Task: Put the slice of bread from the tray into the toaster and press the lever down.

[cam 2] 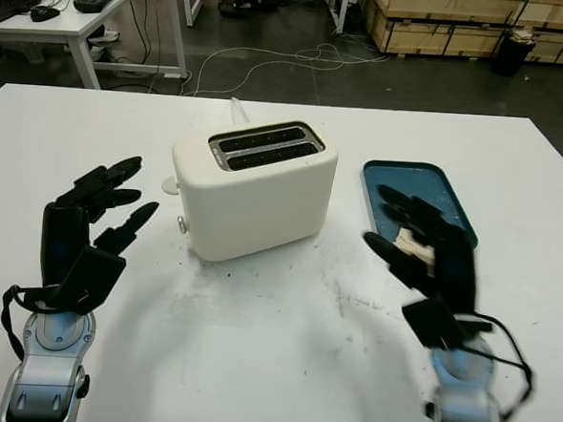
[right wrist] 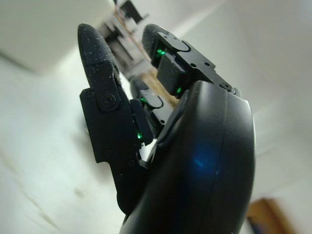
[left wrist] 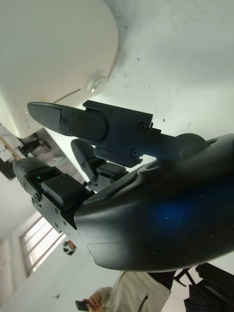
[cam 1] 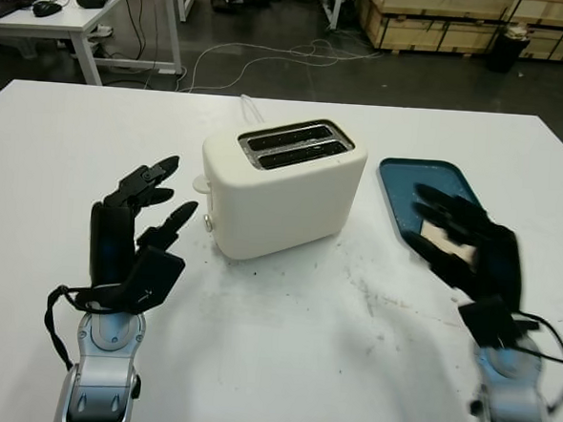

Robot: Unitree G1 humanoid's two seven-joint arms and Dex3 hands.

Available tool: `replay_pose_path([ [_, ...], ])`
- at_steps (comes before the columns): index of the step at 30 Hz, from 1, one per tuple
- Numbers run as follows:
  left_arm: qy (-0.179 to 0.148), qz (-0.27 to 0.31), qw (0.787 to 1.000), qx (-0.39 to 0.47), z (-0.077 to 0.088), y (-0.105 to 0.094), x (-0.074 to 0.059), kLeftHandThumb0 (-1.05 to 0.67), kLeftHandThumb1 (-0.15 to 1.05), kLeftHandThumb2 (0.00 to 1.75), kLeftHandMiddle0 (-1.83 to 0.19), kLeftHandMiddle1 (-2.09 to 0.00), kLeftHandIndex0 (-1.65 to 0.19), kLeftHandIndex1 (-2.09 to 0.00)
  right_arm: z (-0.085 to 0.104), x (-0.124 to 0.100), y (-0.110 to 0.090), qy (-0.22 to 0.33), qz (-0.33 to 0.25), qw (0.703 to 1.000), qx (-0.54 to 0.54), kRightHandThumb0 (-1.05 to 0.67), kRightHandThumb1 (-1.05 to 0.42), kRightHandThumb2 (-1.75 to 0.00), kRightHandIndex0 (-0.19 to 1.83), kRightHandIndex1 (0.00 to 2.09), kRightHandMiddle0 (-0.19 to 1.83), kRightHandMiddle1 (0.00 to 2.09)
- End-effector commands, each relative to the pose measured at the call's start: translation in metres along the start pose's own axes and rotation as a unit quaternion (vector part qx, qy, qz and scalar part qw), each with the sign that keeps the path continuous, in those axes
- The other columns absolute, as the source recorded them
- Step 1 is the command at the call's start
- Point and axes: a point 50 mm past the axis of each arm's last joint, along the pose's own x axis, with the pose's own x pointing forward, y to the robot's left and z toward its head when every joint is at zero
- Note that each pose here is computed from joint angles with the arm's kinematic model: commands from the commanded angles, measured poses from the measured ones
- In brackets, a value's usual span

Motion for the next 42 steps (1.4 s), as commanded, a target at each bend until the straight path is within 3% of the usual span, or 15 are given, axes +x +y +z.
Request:
replay_pose_path([
  [1,-0.012,0.0,1.0,-0.002,0.002,-0.001,0.003,-0.47,0.92,0.08,-0.51,-0.82,-0.73,-0.09,0.001,-0.004,-0.01,-0.018,0.0,0.997,-0.073,-0.62,-0.9,-0.01,0.61,0.0,0.56,0.0],
  [8,-0.014,-0.007,1.0,-0.006,0.004,-0.002,0.004,-0.48,0.92,0.08,-0.5,-0.82,-0.72,-0.08,-0.025,-0.013,-0.021,0.016,0.017,0.983,-0.184,-0.61,-0.87,0.0,0.5,0.0,0.48,0.0],
  [17,-0.015,-0.01,1.0,-0.012,0.005,-0.003,0.005,-0.46,0.92,0.08,-0.49,-0.83,-0.73,-0.07,-0.051,-0.014,-0.024,0.063,0.072,0.932,-0.35,-0.61,-0.85,0.0,0.35,0.0,0.35,0.0],
  [29,-0.018,-0.011,1.0,-0.011,0.005,-0.002,0.005,-0.47,0.92,0.08,-0.48,-0.85,-0.73,-0.06,-0.089,-0.013,-0.015,0.095,0.105,0.898,-0.416,-0.62,-0.81,0.0,0.29,0.01,0.31,0.01],
  [42,-0.02,-0.01,1.0,-0.015,0.005,-0.002,0.004,-0.47,0.92,0.08,-0.47,-0.9,-0.74,-0.06,-0.103,-0.01,0.001,0.08,0.096,0.881,-0.457,-0.47,-0.85,-0.01,0.3,0.01,0.31,0.0],
])
